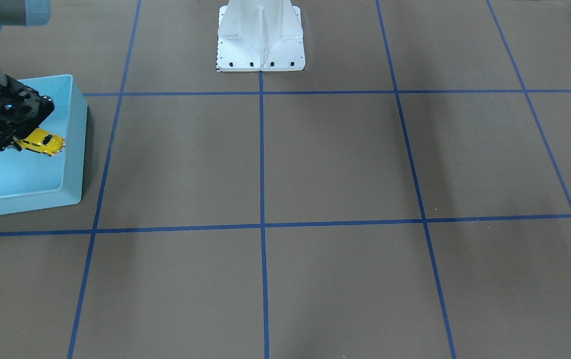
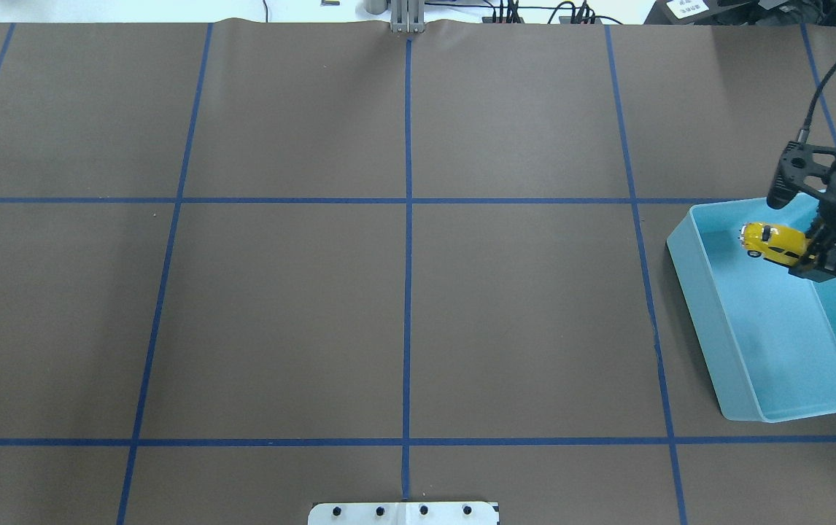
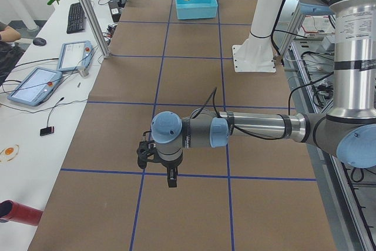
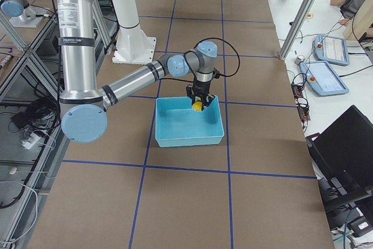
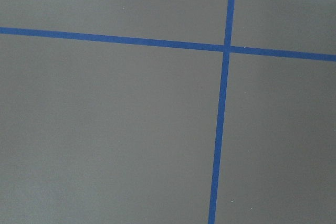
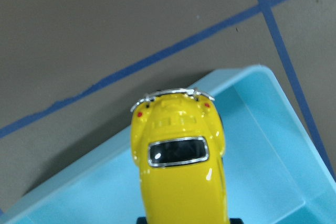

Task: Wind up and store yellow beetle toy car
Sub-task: 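Lower the car into the blue bin and open the right gripper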

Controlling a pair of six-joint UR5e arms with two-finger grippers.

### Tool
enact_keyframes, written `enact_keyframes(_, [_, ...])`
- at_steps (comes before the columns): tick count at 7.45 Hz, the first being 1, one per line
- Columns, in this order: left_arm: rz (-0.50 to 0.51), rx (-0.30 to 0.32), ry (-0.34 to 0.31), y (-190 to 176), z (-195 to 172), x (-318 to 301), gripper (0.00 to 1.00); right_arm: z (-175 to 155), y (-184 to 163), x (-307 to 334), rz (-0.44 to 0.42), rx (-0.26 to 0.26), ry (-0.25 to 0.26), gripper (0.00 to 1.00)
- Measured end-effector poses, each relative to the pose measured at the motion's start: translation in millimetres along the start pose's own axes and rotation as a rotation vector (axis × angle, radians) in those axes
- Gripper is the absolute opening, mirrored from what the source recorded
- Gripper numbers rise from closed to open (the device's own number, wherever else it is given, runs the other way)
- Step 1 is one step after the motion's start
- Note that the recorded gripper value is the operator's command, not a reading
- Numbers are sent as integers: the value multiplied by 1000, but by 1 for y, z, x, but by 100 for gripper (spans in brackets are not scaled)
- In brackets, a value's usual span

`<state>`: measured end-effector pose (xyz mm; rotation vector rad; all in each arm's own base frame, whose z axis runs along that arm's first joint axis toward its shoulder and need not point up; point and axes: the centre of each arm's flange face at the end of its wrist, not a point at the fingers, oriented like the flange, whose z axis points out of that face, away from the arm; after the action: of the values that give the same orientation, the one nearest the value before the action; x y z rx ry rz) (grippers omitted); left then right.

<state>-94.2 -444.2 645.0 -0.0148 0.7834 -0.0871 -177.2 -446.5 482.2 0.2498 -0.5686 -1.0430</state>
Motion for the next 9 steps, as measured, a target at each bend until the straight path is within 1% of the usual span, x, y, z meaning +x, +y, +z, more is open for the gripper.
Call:
enact_keyframes(1, [0, 0, 0, 0, 0, 0, 100, 11, 20, 6, 8, -8, -8, 14])
enact_keyframes(2, [0, 0, 0, 0, 0, 0, 100, 18, 29, 9, 14, -14, -13, 99])
enact_keyframes(3, [0, 0, 0, 0, 0, 0, 100, 20, 33, 9, 21, -14, -19, 99])
enact_keyframes(6, [0, 0, -7, 0, 0, -1, 100, 15, 33, 12, 50, 7, -34, 99])
enact_keyframes(9, [0, 0, -13, 0, 0, -1, 100, 7, 38, 21, 75, 24, -27, 100])
